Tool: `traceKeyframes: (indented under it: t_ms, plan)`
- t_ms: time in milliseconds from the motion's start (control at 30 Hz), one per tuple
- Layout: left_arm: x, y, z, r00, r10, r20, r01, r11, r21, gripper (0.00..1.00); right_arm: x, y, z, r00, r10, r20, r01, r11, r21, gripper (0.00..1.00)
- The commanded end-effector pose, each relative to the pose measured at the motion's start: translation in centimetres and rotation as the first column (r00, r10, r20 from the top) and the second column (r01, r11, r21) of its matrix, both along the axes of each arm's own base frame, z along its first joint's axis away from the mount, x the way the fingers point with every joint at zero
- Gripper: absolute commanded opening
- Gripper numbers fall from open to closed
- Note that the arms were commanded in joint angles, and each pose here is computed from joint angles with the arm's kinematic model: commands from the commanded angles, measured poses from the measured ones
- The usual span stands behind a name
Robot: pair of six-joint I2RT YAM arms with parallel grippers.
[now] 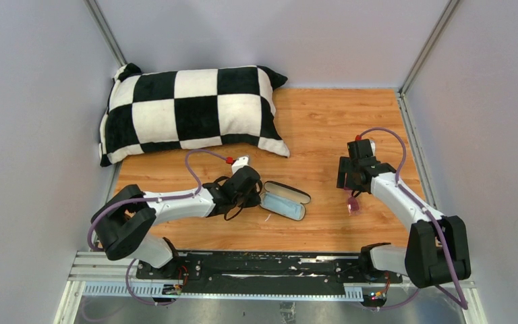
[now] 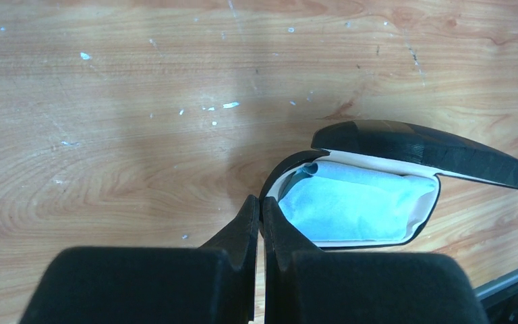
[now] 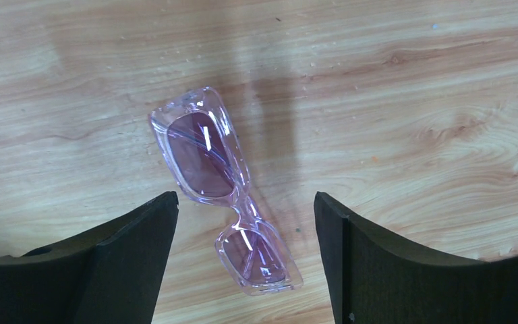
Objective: Organize the sunglasses
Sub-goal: Pick up the sunglasses from the center of the board.
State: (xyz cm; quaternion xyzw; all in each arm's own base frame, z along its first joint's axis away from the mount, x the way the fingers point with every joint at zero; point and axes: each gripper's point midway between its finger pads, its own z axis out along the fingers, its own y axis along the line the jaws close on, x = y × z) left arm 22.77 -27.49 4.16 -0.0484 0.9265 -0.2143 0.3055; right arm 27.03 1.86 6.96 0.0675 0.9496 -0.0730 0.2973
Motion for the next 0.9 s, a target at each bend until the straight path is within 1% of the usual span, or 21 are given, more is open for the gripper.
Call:
traceKeyframes:
  t_ms: [0, 133, 233, 300, 467, 567, 733, 800, 867]
  plan:
    - [0.7, -0.6, 1.1, 0.998, -0.051, 0.024, 0.050, 0.999, 0.014, 0.00, -0.3, 0.3, -0.8, 0.994, 0.083, -0.071, -0.081, 0.996, 0.032, 0.79]
    - [0.9, -0.5, 0.9, 0.998, -0.066, 0.015, 0.066, 0.998, 0.017, 0.00, -0.6, 0.1, -1.2, 0.992, 0.086, -0.093, -0.085, 0.996, 0.022, 0.75]
    - [1.0, -0.6, 0.7, 0.997, -0.070, 0.010, 0.070, 0.997, 0.010, 0.00, -0.7, 0.4, -1.5, 0.990, 0.101, -0.101, -0.097, 0.995, 0.036, 0.71]
    - [1.0, -0.7, 0.7, 0.997, -0.073, 0.008, 0.072, 0.997, 0.006, 0.00, -0.9, 0.3, -1.9, 0.988, 0.102, -0.117, -0.099, 0.995, 0.031, 0.63]
    - [1.0, -0.5, 0.5, 0.998, -0.066, 0.013, 0.066, 0.998, 0.004, 0.00, -1.1, 0.3, -3.0, 0.977, 0.108, -0.183, -0.104, 0.994, 0.030, 0.58]
    - [1.2, -0.4, 0.4, 0.998, -0.062, 0.015, 0.062, 0.998, -0.001, 0.00, -1.2, 0.3, -3.0, 0.977, 0.105, -0.185, -0.101, 0.994, 0.031, 0.50]
    - [1.5, -0.6, 0.4, 0.998, -0.059, 0.016, 0.059, 0.998, -0.003, 0.00, -1.3, 0.2, -3.1, 0.977, 0.094, -0.191, -0.090, 0.996, 0.027, 0.22]
    - [1.7, -0.6, 0.6, 0.998, -0.056, 0.026, 0.056, 0.998, -0.006, 0.00, -1.4, 0.2, -3.1, 0.977, 0.088, -0.195, -0.085, 0.996, 0.027, 0.17]
    - [1.8, -0.7, 0.6, 0.998, -0.058, 0.029, 0.058, 0.998, -0.005, 0.00, -1.5, 0.3, -3.1, 0.977, 0.086, -0.196, -0.081, 0.996, 0.031, 0.17]
